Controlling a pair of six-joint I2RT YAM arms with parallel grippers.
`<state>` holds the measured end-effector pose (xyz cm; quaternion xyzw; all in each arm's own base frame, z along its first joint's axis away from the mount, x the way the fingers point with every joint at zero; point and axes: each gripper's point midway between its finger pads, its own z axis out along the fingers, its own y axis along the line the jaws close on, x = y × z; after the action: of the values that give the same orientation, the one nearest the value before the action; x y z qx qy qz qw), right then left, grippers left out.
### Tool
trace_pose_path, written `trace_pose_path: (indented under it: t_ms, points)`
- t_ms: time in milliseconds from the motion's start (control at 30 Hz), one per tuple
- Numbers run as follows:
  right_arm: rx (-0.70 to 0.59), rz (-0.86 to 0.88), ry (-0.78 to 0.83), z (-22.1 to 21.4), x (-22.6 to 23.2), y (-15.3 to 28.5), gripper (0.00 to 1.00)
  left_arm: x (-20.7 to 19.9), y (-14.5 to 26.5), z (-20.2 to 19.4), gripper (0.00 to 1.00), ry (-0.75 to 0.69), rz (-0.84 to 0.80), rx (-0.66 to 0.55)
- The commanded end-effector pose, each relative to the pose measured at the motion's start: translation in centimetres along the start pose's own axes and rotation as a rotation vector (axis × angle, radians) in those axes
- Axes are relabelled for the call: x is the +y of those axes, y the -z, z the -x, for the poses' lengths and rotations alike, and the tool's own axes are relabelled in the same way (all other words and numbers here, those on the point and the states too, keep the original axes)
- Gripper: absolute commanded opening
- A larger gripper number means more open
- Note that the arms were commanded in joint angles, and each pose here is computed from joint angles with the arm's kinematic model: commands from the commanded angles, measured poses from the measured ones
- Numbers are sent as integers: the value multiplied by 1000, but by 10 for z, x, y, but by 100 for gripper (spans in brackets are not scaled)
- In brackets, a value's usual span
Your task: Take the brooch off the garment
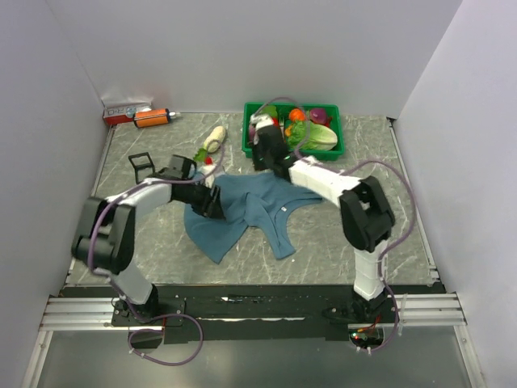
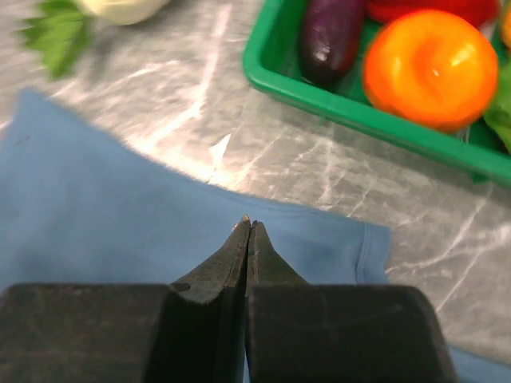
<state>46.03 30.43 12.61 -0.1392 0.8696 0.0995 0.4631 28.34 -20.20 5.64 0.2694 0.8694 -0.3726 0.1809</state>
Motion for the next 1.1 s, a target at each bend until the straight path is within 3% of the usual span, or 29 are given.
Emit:
trace_pose_path:
  t_ms: [0,133,333,600,1067]
  points:
    - [-109,475,12,78,20,77,0,-26,50,40,52,-251,-5,-145]
    - [8,799,-1,80,43,118,0,-34,77,85,54,-357,62,-212]
    - [-24,1120,84,78,64,178,0,-61,95,134,56,-390,-23,-304]
    - [4,1202,79,60,67,192,0,-94,99,144,57,-384,-212,-342]
    - [22,1203,31,55,69,185,0,-114,89,152,57,-396,-375,-317]
